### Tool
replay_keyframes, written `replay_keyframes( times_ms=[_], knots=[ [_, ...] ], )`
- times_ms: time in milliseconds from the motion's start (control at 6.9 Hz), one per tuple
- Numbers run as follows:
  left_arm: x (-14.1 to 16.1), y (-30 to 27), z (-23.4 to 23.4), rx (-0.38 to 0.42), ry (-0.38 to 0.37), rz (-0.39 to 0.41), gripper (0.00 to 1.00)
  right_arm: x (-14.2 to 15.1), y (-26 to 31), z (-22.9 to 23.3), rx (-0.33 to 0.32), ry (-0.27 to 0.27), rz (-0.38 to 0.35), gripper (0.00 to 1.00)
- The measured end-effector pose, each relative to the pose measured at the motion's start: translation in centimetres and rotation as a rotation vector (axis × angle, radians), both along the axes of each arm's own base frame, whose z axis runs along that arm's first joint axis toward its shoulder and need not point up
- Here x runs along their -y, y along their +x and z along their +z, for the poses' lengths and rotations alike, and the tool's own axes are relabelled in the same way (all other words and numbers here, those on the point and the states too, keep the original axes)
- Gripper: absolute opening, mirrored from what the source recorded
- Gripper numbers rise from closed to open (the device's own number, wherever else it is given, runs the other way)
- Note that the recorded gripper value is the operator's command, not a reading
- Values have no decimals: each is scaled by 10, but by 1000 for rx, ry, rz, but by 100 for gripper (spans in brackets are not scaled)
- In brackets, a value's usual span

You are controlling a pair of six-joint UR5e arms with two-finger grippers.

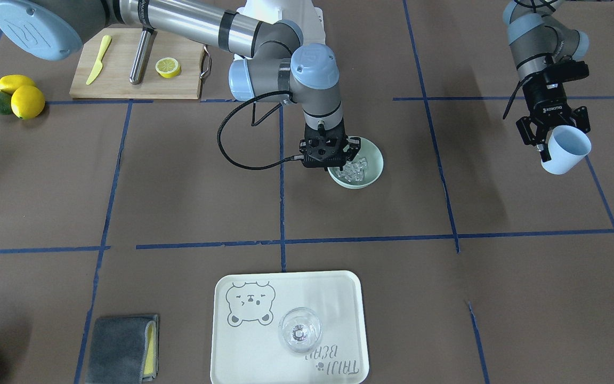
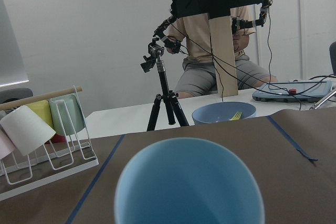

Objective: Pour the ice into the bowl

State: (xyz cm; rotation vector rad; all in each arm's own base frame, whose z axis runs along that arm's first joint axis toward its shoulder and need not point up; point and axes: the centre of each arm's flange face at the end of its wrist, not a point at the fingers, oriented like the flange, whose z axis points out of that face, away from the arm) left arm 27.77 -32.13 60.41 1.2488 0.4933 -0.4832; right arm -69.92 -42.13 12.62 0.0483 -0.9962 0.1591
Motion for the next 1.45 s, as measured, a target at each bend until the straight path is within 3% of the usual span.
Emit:
replay_keyframes(
  times_ms=[580, 725, 870, 1015, 1160, 1450],
  knots=[
    [-26, 57, 9, -19, -34, 41, 3, 21, 52, -27, 28, -7, 27, 0],
    [-28, 63, 9, -21, -38, 38, 50, 22, 70, -27, 31, -8, 36, 0],
    [-29, 64, 9, -36, -40, 35, 77, 22, 82, -22, 33, -9, 42, 0],
    [-29, 64, 9, -43, -41, 32, 83, 21, 93, -18, 30, -10, 47, 0],
    [-29, 62, 12, -39, -42, 30, 96, 19, 103, -18, 25, -12, 49, 0],
    [-30, 55, 27, -8, -45, 24, 100, 16, 114, -20, 16, -16, 52, 0]
  ],
)
